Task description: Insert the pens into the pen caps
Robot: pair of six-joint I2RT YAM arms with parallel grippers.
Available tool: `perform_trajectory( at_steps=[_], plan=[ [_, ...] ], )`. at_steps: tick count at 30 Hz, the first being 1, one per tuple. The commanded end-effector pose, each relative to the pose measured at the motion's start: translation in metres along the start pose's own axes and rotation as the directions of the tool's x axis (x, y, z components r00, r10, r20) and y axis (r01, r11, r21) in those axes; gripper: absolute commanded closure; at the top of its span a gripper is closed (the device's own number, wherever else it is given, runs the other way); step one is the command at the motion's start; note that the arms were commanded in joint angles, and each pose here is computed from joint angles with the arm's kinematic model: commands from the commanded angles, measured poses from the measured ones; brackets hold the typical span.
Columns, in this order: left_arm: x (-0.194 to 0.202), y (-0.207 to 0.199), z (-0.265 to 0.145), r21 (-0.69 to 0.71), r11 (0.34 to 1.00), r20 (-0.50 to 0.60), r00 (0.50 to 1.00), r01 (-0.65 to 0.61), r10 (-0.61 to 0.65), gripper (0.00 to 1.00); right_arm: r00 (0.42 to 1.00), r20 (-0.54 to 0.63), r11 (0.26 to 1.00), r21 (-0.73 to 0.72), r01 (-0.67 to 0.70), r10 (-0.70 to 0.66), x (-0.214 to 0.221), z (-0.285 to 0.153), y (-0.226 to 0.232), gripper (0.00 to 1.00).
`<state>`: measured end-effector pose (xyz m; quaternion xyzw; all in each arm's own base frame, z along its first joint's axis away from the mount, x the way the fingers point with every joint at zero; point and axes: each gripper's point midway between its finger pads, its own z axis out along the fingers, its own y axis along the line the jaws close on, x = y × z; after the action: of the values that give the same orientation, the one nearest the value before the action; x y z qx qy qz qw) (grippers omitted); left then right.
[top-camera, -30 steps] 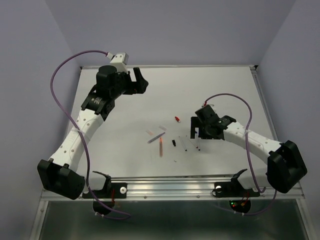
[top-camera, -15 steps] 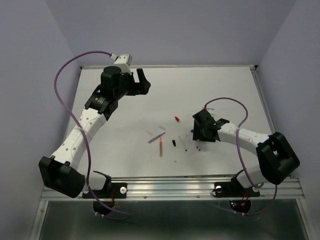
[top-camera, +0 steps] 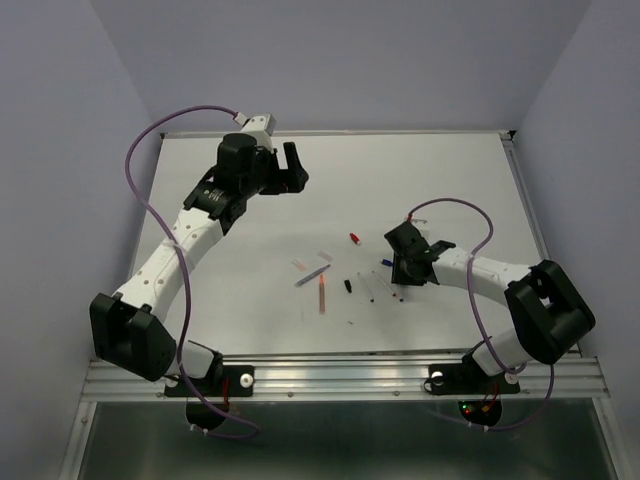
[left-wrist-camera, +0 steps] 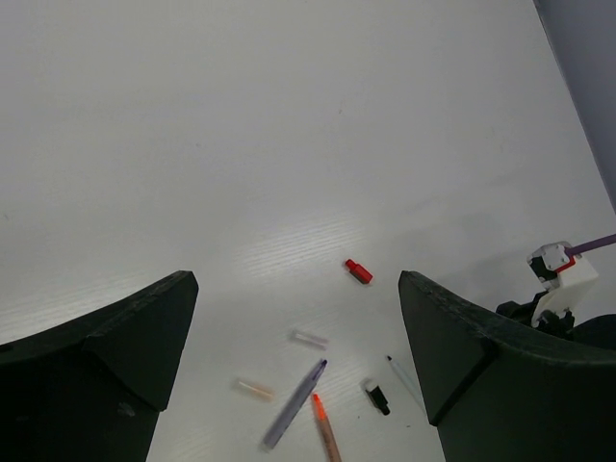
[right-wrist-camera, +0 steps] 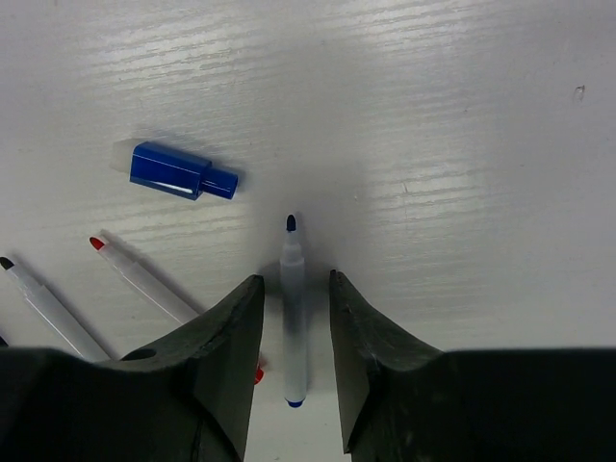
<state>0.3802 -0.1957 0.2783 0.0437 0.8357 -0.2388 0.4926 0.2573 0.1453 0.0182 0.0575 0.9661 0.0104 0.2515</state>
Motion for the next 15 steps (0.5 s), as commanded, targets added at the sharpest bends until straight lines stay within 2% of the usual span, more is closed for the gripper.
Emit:
perform_trajectory(
  at_steps=[1, 6, 9, 11, 13, 14, 15],
  plan=[
    [-0.009, -0.013, 0.001, 0.023, 1.0, 0.018, 1.0, 0.004, -0.004, 0.01, 0.997, -0.067, 0.999, -0.029, -0.027, 0.025, 0.025, 0.002, 0.0, 0.63],
    [-0.004, -0.019, 0.006, 0.003, 1.0, 0.002, 1.0, 0.027, -0.027, 0.01, 0.995, -0.097, 0.998, -0.056, -0.04, 0.035, 0.035, -0.003, 0.0, 0.63],
    [0.0, -0.019, 0.01, -0.024, 0.999, -0.008, 0.999, 0.045, -0.045, 0.01, 0.994, -0.11, 0.998, -0.05, -0.03, 0.024, 0.042, -0.004, -0.003, 0.67],
    [0.006, -0.02, 0.014, -0.045, 0.997, -0.024, 0.998, 0.055, -0.056, 0.01, 0.993, -0.114, 0.999, -0.035, -0.02, 0.016, 0.045, -0.005, -0.005, 0.73],
    [0.013, -0.022, 0.02, -0.048, 0.997, -0.045, 0.997, 0.058, -0.06, 0.01, 0.993, -0.115, 0.999, -0.032, -0.019, 0.015, 0.046, -0.006, -0.006, 0.73],
    [0.015, -0.023, 0.021, -0.049, 0.997, -0.052, 0.997, 0.058, -0.061, 0.01, 0.993, -0.116, 0.999, -0.034, -0.014, 0.01, 0.046, -0.007, -0.007, 0.77],
    [0.017, -0.027, 0.022, -0.046, 0.997, -0.064, 0.996, 0.061, -0.064, 0.01, 0.992, -0.124, 0.999, -0.05, -0.005, -0.002, 0.047, -0.008, -0.005, 0.91]
  ],
)
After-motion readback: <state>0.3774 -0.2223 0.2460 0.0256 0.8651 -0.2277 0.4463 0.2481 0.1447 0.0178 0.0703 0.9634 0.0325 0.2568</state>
